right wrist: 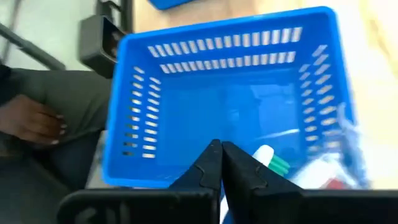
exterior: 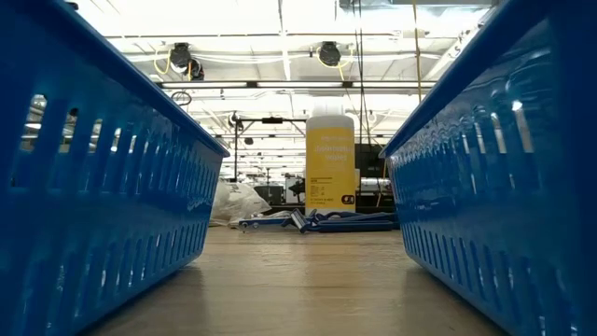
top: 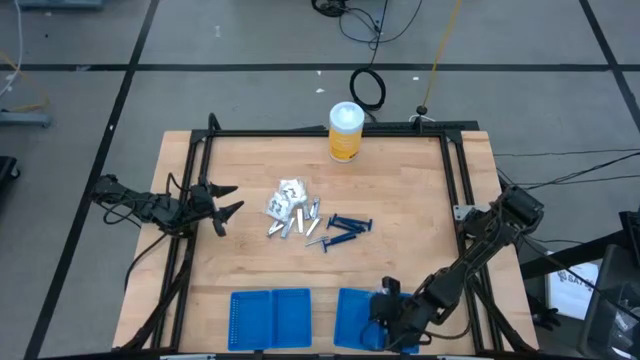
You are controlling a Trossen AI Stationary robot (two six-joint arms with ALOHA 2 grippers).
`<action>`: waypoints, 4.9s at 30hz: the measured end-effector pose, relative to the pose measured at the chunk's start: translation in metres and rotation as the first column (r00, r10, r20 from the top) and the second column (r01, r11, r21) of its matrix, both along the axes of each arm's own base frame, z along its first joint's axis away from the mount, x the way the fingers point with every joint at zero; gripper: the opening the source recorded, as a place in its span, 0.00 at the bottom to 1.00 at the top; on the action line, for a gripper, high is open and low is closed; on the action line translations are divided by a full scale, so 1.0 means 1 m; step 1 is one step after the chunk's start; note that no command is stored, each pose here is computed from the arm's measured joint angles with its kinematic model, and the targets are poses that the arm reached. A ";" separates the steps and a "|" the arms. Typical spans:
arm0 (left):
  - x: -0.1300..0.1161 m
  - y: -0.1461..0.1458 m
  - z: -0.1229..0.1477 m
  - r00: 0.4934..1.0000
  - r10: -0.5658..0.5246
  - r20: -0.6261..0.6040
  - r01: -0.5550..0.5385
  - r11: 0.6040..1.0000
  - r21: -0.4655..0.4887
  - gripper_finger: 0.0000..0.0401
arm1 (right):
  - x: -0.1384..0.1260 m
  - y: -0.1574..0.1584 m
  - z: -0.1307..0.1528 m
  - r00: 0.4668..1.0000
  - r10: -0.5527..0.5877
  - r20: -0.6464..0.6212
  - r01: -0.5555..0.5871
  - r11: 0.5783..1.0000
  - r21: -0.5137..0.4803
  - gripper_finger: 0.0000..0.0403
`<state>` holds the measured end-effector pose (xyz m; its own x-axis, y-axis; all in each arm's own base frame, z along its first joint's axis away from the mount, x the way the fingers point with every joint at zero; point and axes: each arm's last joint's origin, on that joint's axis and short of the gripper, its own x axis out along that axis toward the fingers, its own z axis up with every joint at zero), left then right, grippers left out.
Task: Pick & Place Travel size toiletries
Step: Adjust the blue baskets, then put the razor into the blue basket
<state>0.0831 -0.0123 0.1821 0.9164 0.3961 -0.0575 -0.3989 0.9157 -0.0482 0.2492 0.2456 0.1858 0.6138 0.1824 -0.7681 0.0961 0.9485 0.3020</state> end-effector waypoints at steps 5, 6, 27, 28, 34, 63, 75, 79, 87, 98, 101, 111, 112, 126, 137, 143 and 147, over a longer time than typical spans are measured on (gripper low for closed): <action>0.000 0.000 0.000 1.000 0.000 0.000 0.000 1.000 0.000 0.60 | -0.007 -0.008 0.005 0.998 -0.064 -0.025 0.063 0.997 -0.046 0.00; 0.000 0.000 0.000 1.000 0.000 0.000 0.000 1.000 0.000 0.60 | -0.008 -0.009 0.005 0.997 -0.071 -0.034 0.070 0.996 -0.052 0.00; 0.000 0.000 0.000 1.000 0.000 0.001 0.000 1.000 0.000 0.60 | -0.025 -0.018 0.032 0.998 -0.069 -0.006 0.068 0.995 -0.068 0.00; 0.000 0.000 0.000 1.000 0.000 0.000 0.000 1.000 0.000 0.60 | -0.026 -0.019 0.032 0.997 -0.076 -0.003 0.075 0.994 -0.084 0.00; 0.000 0.000 0.000 1.000 0.000 0.001 0.000 1.000 0.000 0.60 | -0.034 -0.034 0.044 0.993 -0.122 -0.002 0.120 0.982 -0.144 0.00; 0.000 0.000 0.000 1.000 0.000 0.000 0.000 1.000 0.000 0.60 | -0.094 0.011 -0.008 0.787 -0.181 -0.590 0.285 0.954 0.087 0.00; 0.000 0.000 0.000 1.000 0.000 0.000 0.000 1.000 0.000 0.60 | -0.092 -0.006 -0.009 0.830 -0.284 -0.481 0.279 0.957 -0.083 0.00; 0.000 0.000 0.000 1.000 0.000 0.001 0.000 1.000 0.000 0.60 | -0.085 -0.011 -0.009 0.834 -0.280 -0.475 0.264 0.959 -0.101 0.00; 0.000 0.000 0.000 1.000 0.000 0.000 0.000 1.000 0.000 0.60 | -0.081 -0.025 -0.009 0.797 -0.309 -0.519 0.261 0.951 -0.166 0.00; 0.000 0.000 0.000 1.000 0.000 0.000 0.000 1.000 0.000 0.60 | -0.111 -0.073 0.049 0.838 -0.504 -0.211 0.433 0.848 -0.306 0.00; 0.000 0.000 0.000 1.000 0.000 0.000 0.000 1.000 0.000 0.60 | -0.101 -0.085 0.058 0.860 -0.491 0.137 0.507 0.794 -0.335 0.00; 0.000 0.000 0.000 1.000 0.000 0.000 0.000 1.000 0.000 0.60 | -0.043 -0.139 0.032 0.868 -0.414 0.274 0.496 0.732 -0.467 0.00; 0.000 0.000 0.000 1.000 0.000 0.000 0.000 1.000 0.000 0.60 | -0.035 -0.147 0.028 0.890 -0.391 0.236 0.457 0.754 -0.473 0.00; 0.000 0.000 0.000 1.000 0.000 0.001 0.000 1.000 -0.001 0.60 | 0.003 -0.266 0.000 0.978 -0.160 -0.134 0.109 0.940 -0.324 0.39; 0.000 0.000 0.000 1.000 0.000 0.000 0.000 1.000 0.000 0.60 | 0.025 -0.266 -0.030 0.987 -0.018 -0.157 -0.033 0.948 -0.316 0.40; 0.000 0.000 0.000 1.000 0.000 0.000 0.000 1.000 0.000 0.60 | 0.026 -0.267 -0.030 0.988 -0.029 -0.150 -0.019 0.951 -0.309 0.37; 0.000 0.000 0.000 1.000 0.000 0.000 0.000 1.000 0.000 0.60 | 0.026 -0.264 -0.030 0.990 -0.023 -0.143 -0.018 0.960 -0.278 0.37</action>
